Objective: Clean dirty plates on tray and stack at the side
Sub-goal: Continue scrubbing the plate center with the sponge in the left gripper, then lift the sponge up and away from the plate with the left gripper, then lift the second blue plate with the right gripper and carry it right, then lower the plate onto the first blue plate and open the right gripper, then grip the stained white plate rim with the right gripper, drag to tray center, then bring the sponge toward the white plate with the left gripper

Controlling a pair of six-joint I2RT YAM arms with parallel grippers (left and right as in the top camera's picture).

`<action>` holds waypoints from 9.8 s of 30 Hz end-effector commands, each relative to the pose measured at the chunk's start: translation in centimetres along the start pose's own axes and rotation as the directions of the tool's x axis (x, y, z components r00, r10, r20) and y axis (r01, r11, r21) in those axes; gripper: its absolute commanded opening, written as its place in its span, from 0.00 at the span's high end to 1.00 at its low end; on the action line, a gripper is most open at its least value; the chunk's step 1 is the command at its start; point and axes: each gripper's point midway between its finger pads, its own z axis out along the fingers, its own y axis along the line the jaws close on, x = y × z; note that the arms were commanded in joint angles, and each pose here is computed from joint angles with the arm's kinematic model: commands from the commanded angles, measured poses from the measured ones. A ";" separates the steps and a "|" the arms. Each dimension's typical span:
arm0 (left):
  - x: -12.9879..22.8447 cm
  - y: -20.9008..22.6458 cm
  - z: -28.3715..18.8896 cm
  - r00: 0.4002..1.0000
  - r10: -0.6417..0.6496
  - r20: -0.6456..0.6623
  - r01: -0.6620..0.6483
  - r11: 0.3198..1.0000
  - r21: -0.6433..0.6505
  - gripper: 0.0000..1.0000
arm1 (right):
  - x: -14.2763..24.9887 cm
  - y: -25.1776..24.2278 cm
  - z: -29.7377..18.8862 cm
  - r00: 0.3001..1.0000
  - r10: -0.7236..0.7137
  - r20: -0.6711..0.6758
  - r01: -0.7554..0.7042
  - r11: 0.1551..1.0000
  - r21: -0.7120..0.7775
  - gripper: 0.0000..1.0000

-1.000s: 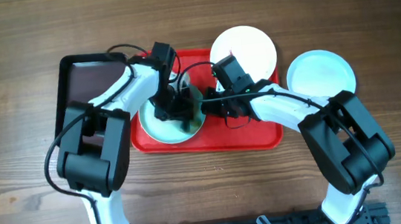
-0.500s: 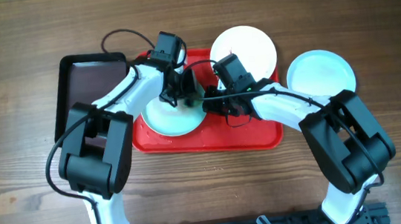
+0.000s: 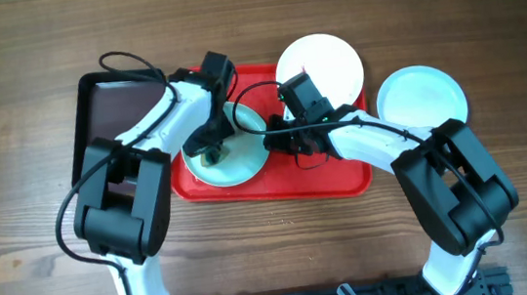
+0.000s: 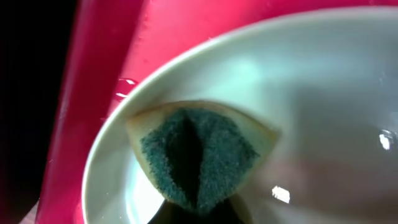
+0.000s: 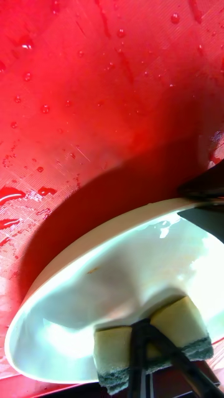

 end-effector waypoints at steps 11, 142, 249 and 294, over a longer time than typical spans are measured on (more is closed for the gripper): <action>7.0 -9.1 1.5 0.854 0.504 -0.131 -0.335 0.724 0.602 0.96 | 0.1 -1.1 0.7 1.000 0.022 -0.013 -0.021 0.999 0.029 0.96; -8.4 1.2 -12.6 0.997 -0.004 0.075 -0.021 0.945 0.328 0.96 | -1.8 2.4 -17.1 0.923 -0.324 0.207 0.293 0.942 0.166 0.96; -8.3 1.2 -12.6 0.997 -0.002 0.072 -0.021 0.945 0.326 0.96 | -1.0 -5.5 -4.9 0.988 0.037 -0.151 0.003 0.966 0.258 0.85; -7.3 -0.2 -11.4 0.997 0.034 0.070 -0.055 0.945 0.324 0.96 | -2.8 -5.9 -1.6 0.989 0.113 -0.094 -0.088 0.968 0.237 0.96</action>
